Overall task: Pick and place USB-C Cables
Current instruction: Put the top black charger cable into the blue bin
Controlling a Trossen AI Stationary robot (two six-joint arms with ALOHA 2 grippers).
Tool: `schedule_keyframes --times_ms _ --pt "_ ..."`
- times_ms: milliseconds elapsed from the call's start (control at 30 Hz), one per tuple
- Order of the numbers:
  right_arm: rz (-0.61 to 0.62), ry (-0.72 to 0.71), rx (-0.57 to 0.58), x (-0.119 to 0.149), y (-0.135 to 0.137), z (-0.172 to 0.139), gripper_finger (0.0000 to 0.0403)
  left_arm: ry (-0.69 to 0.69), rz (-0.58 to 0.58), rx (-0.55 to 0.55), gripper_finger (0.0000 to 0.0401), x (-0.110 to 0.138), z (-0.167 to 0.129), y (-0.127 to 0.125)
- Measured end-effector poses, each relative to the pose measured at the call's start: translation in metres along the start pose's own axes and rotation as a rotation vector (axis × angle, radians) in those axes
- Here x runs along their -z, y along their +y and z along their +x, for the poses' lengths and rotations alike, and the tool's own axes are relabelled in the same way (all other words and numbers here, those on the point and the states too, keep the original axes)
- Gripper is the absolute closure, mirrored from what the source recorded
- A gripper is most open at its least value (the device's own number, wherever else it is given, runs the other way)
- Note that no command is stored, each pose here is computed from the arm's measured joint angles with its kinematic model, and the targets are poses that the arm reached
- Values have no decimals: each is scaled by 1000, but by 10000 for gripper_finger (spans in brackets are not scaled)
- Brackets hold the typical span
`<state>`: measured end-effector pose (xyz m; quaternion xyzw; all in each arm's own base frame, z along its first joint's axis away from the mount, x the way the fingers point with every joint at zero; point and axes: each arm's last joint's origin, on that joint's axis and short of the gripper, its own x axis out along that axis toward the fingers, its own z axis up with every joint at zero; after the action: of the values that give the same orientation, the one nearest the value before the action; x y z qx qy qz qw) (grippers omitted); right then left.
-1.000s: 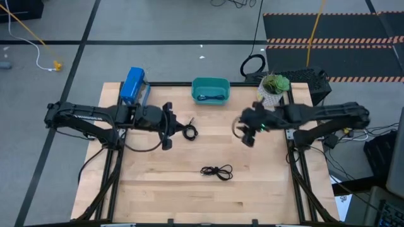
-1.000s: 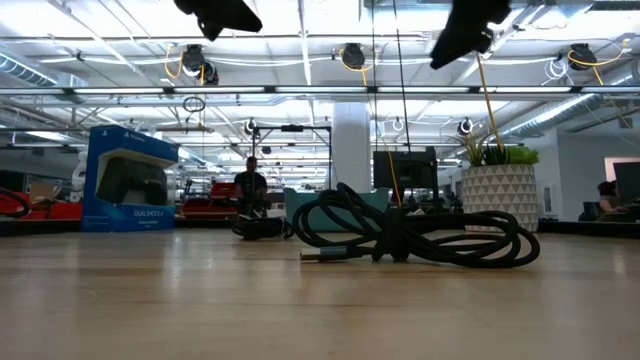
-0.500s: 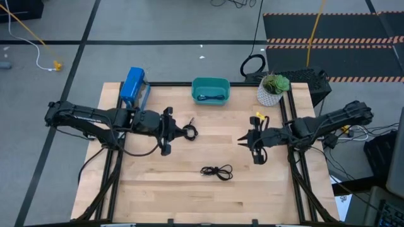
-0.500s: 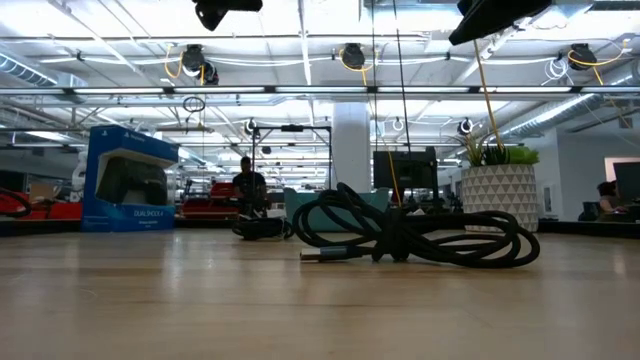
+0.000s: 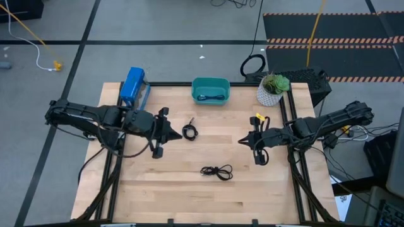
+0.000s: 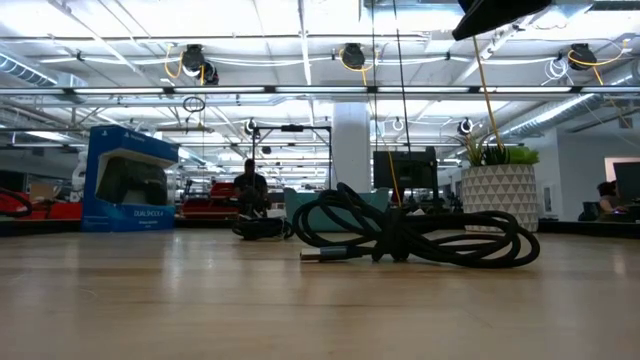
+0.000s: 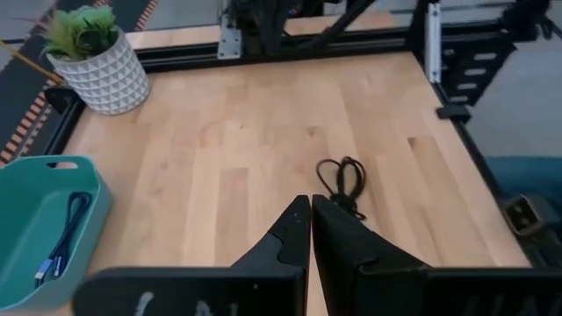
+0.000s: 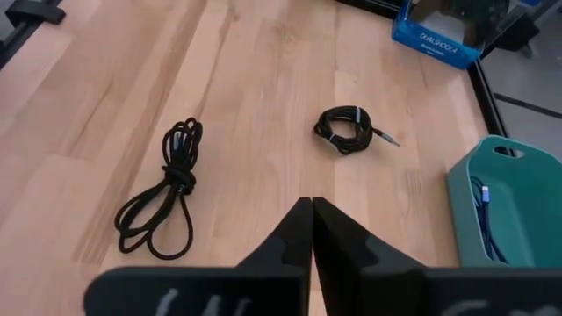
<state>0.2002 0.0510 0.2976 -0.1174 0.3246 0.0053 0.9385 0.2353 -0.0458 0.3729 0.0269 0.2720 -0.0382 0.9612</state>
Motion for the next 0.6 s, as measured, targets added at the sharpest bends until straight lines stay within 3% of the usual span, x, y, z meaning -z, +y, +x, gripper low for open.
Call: schedule_keyframes --times_ms 267,600 --pt "-4 -9 3 -1 0 -1 402 92 -12 0 382 -25 -20 0" --pt "-4 -9 3 -1 0 -1 402 408 -40 -56 382 -39 -10 10"
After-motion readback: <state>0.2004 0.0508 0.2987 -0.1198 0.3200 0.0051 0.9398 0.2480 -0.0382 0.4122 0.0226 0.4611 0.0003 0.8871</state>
